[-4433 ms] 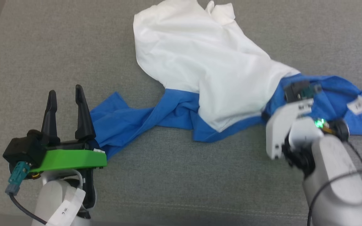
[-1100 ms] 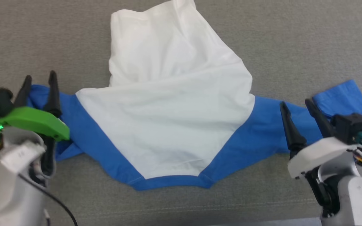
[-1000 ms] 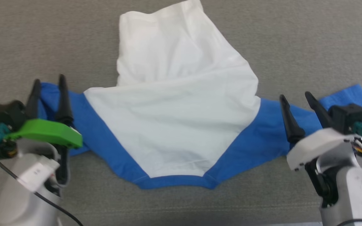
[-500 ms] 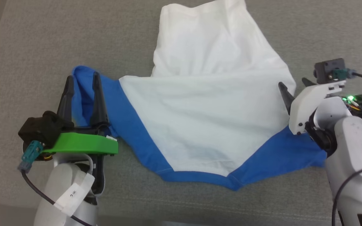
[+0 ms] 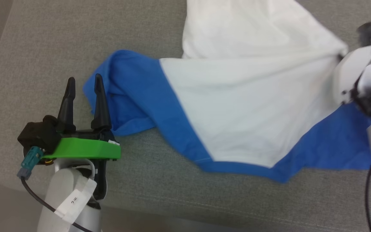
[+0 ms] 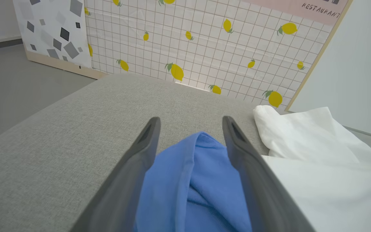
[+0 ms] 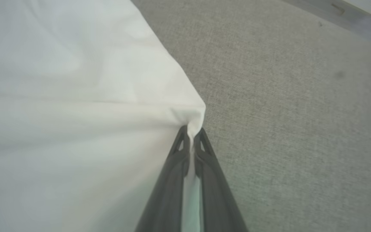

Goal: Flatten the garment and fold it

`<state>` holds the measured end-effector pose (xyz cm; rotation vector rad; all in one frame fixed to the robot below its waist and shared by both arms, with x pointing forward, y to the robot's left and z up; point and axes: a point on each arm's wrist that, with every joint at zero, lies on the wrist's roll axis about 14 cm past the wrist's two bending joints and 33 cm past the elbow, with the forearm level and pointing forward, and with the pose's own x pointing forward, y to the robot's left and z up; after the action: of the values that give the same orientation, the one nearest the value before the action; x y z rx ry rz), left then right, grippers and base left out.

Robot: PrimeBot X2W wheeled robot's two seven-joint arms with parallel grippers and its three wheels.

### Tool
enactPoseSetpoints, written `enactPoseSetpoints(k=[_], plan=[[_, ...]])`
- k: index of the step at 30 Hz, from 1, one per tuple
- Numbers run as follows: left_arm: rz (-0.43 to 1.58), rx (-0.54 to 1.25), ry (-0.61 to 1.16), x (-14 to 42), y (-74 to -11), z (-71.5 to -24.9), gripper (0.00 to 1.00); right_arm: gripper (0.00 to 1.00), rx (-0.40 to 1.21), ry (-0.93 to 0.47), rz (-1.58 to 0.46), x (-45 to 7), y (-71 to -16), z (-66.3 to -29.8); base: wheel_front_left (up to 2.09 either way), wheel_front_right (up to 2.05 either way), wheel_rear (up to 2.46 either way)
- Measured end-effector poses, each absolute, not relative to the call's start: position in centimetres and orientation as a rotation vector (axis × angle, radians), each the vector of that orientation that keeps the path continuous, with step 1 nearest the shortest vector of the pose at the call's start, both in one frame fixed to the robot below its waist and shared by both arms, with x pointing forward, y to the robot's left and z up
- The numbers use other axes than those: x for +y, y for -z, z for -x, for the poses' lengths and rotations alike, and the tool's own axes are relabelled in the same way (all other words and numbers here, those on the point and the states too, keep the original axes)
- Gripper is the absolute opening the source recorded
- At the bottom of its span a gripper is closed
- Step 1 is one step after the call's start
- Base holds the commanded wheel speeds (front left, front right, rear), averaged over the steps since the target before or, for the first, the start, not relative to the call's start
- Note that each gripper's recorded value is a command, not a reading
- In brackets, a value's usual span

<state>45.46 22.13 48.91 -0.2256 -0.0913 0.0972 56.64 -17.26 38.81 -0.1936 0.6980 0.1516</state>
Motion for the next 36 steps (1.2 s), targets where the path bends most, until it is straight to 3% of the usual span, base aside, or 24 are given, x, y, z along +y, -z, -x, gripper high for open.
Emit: enactPoseSetpoints(k=[9,13,14,15,16,24,29,36], plan=[[0.213,-0.056,-0.111,22.9,-47.5,-45.6,1.00,0.00,0.469,-0.045,0.259,-20.0,-43.8,-63.0,0.00,0.00,0.00],[0.206,-0.039,-0.117,23.1,-46.8,-45.6,1.00,0.00,0.474,-0.028,0.255,-20.1,-42.9,-63.8,0.00,0.00,0.00],[0.205,-0.033,-0.120,23.2,-46.7,-45.6,1.00,0.37,0.481,-0.033,0.250,-19.7,-42.4,-63.8,0.00,0.00,0.00],[0.205,-0.030,-0.121,23.2,-46.5,-45.6,1.00,0.49,0.486,-0.039,0.246,-19.4,-42.0,-63.7,0.00,0.00,0.00],[0.206,-0.023,-0.120,23.1,-46.3,-45.5,1.00,1.00,0.482,-0.053,0.221,-18.6,-41.5,-63.5,0.00,0.00,0.00],[0.209,-0.019,-0.082,21.9,-46.7,-44.8,1.00,1.00,0.310,-0.094,0.108,-16.9,-43.5,-60.9,0.00,0.00,0.00],[0.219,0.004,-0.005,19.3,-46.6,-43.8,1.00,1.00,0.217,-0.100,0.004,-16.5,-45.0,-56.4,0.00,0.00,0.00],[0.304,0.129,0.152,13.6,-45.3,-42.5,1.00,1.00,0.204,-0.039,-0.092,-18.6,-45.5,-48.6,0.00,0.00,0.00]])
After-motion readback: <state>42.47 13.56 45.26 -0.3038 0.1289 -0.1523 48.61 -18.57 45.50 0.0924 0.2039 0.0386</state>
